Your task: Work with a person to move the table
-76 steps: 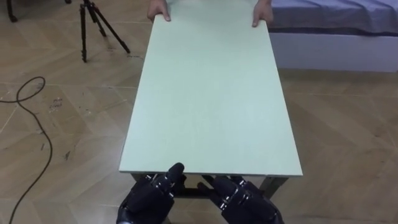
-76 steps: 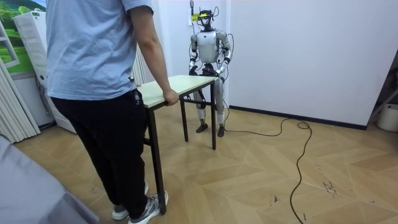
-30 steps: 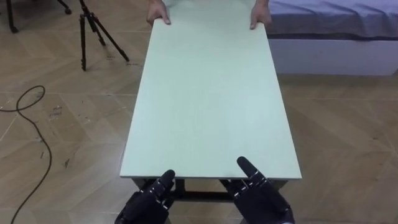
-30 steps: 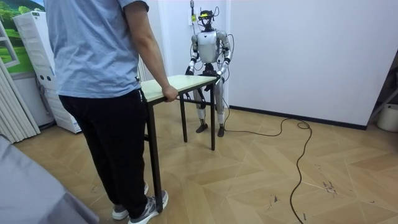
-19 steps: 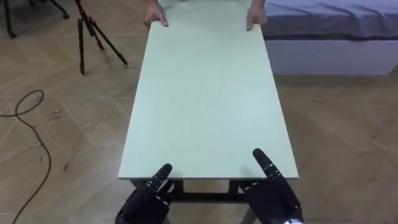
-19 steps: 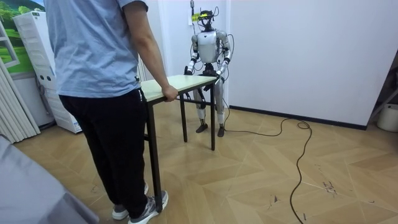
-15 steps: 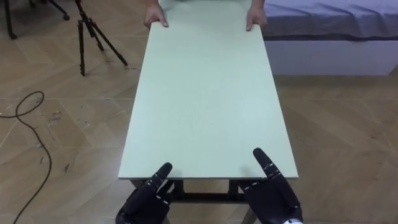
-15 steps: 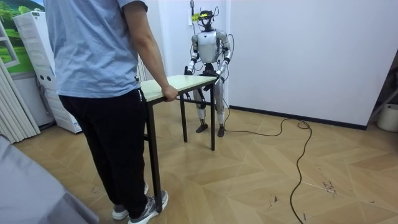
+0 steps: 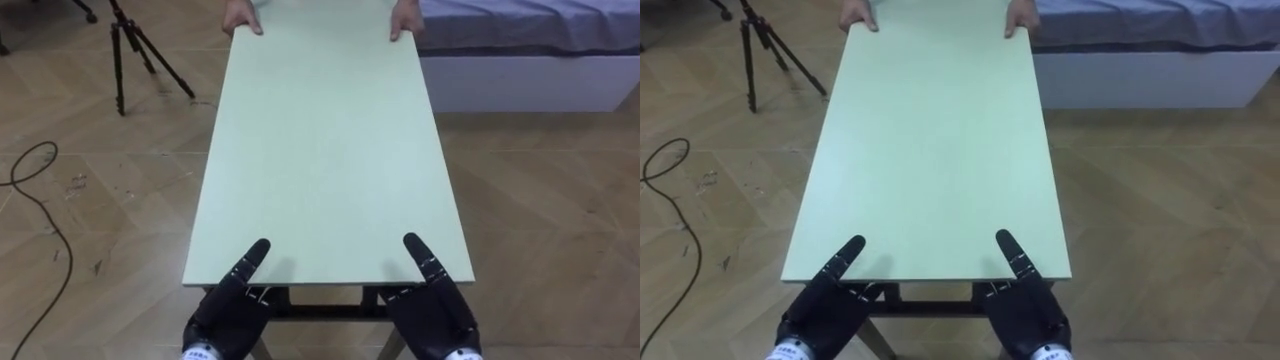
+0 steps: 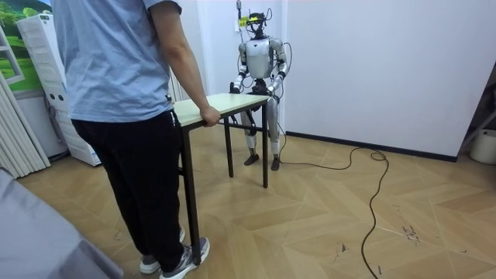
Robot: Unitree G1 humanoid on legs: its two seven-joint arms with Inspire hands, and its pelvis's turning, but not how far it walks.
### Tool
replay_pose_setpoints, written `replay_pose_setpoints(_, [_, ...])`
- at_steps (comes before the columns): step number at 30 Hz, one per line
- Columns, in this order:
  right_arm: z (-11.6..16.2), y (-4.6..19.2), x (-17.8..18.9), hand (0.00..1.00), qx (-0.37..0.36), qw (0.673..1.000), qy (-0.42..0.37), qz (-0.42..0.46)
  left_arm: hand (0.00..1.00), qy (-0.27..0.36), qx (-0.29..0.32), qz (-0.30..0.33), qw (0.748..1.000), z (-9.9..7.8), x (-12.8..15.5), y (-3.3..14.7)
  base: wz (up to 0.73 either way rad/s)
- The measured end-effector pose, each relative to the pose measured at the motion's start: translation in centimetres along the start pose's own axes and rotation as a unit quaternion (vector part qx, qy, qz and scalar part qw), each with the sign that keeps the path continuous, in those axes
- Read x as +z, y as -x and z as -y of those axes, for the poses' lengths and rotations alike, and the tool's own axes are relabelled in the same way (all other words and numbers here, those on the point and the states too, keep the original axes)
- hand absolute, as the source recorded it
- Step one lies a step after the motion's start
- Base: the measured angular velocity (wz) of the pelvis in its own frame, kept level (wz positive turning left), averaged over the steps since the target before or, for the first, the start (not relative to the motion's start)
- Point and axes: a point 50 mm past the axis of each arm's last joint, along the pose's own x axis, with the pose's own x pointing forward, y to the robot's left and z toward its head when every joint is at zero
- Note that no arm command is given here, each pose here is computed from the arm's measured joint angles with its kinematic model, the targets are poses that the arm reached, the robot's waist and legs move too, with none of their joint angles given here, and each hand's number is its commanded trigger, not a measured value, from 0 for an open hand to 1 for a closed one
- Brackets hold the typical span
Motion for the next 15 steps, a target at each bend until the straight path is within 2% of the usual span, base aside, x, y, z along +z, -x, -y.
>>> replay_pose_setpoints(1, [0.0, 0.0, -0.01, 1.0, 0.0, 1.0, 0.001, 0.0, 1.0, 0.002, 0.0, 0.001, 1.0, 0.02, 0.02, -0.01, 0.0])
replay_pose_setpoints(9, [0.07, 0.02, -0.08, 1.0, -0.003, 0.999, 0.037, -0.008, 1.0, 0.004, -0.001, 0.006, 1.0, 0.02, 0.21, -0.01, -0.01])
replay_pose_setpoints(15, [0.86, 0.07, -0.38, 1.0, -0.042, 0.999, 0.032, -0.011, 1.0, 0.008, 0.005, 0.003, 1.0, 0.02, -0.06, -0.1, 0.02])
